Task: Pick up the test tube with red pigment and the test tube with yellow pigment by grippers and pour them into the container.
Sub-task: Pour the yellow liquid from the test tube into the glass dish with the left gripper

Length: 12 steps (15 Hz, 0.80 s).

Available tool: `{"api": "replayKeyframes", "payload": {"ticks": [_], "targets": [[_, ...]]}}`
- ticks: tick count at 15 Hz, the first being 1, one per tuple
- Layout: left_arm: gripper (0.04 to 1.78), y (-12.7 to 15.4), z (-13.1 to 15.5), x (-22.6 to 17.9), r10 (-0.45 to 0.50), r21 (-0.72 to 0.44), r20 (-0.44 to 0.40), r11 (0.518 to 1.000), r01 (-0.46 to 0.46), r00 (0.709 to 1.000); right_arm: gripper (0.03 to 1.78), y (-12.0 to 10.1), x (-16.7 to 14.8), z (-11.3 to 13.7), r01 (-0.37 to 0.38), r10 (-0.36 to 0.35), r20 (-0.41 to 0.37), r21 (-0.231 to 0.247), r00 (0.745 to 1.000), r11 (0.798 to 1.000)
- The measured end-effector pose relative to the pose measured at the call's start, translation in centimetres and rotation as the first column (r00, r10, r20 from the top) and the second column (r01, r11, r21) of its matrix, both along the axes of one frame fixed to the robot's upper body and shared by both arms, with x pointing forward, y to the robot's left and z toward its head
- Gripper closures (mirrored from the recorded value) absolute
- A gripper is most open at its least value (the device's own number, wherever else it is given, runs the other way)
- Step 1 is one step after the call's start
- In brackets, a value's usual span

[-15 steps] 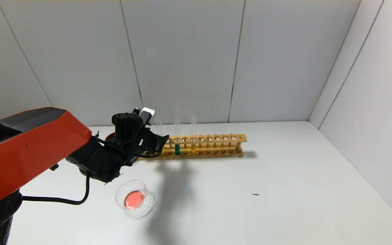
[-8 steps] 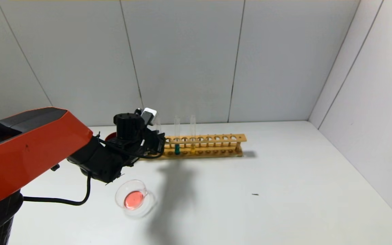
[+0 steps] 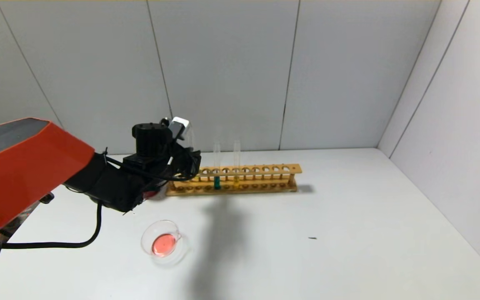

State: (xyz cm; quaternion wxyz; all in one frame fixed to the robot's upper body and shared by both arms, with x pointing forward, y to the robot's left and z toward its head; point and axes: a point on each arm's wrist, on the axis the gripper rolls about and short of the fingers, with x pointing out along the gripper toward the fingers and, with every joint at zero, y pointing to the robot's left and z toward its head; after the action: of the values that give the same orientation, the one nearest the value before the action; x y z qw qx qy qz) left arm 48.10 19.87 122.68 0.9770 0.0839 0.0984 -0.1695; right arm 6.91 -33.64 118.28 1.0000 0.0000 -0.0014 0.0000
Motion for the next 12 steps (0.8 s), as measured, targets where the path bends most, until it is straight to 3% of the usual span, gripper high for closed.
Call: {"api": "replayKeyframes", "payload": {"ticks": [7,9,12], "targets": [[1.51,0.8,8.0,-3.5,-0.024,0.024,0.068,0.999,0.023,0.997,0.06,0.0,0.0,0.0,0.0,0.0,0.0,0.0,1.0,1.0],[1.51,1.1,9.0,-5.1,-0.037,0.048,0.083,0.998,0.033,0.996,0.06,0.0,0.0,0.0,0.001,-0.001,0.0,0.0,1.0,1.0],[1.51,1.9,8.7,-8.0,-0.109,0.196,0.094,0.977,0.089,0.99,0.06,0.0,0.0,0.0,0.0,0.0,0.0,0.0,1.0,1.0]]}}
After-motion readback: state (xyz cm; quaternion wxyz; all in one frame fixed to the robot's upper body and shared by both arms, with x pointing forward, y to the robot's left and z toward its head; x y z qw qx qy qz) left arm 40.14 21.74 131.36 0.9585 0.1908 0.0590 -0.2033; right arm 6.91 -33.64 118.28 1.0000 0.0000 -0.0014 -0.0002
